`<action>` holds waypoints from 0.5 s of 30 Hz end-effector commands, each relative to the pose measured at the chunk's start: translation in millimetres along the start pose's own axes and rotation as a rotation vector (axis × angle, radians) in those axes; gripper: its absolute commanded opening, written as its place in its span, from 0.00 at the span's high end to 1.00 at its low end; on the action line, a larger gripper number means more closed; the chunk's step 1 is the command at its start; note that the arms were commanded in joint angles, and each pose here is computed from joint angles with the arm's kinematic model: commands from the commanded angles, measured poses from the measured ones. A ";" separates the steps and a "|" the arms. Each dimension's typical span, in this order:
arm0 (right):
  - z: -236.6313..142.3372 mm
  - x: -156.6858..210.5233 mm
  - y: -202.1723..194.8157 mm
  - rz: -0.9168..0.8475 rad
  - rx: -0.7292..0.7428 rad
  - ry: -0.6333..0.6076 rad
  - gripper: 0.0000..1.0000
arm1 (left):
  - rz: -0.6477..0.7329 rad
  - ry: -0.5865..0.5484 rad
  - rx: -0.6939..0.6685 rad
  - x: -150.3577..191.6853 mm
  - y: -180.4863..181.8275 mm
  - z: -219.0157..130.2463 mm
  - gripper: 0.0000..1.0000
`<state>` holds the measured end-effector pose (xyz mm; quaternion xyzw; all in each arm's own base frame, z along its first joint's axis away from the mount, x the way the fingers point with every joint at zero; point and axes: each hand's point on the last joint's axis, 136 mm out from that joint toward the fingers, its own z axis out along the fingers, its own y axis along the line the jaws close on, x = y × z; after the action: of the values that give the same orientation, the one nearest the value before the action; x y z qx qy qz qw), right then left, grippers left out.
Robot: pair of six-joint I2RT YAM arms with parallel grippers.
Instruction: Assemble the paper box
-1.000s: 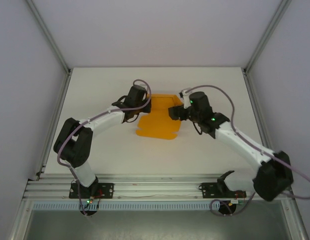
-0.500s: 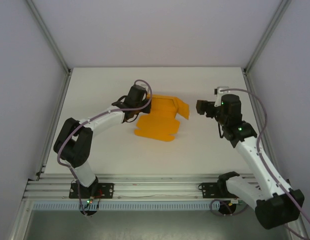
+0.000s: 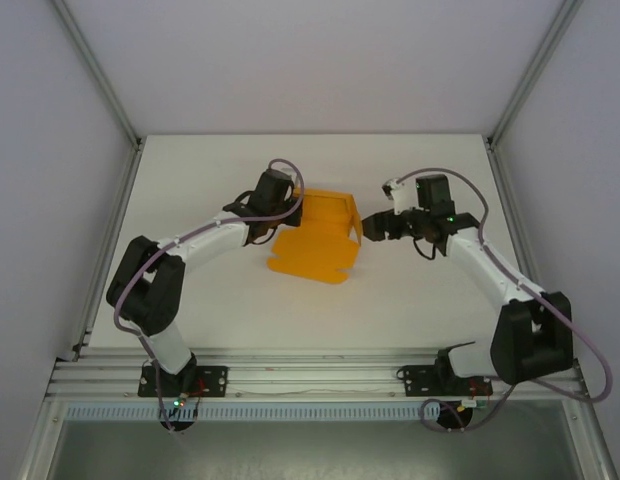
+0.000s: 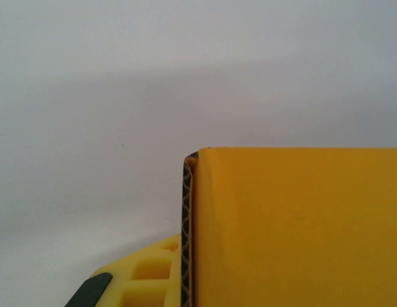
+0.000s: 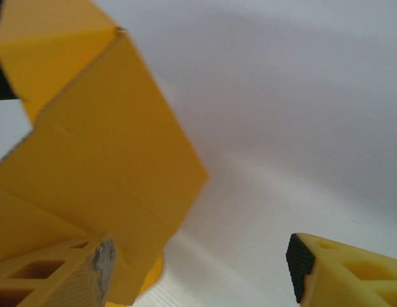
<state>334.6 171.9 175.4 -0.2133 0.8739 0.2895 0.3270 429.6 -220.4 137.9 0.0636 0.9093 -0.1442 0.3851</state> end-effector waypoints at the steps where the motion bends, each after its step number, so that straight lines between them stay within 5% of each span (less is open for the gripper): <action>1: 5.1 -8.2 32.8 -0.105 -0.143 0.004 0.30 | -0.003 -0.069 0.030 -25.5 -9.1 -16.2 1.00; 15: 33.5 -17.0 32.4 -0.146 -0.115 -0.010 0.30 | 0.006 -0.058 0.021 -20.3 -6.5 -16.6 1.00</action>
<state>327.4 214.7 167.4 -0.2916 0.8441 0.3262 0.3099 429.7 -219.6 139.3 0.0629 0.9092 -0.1425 0.3862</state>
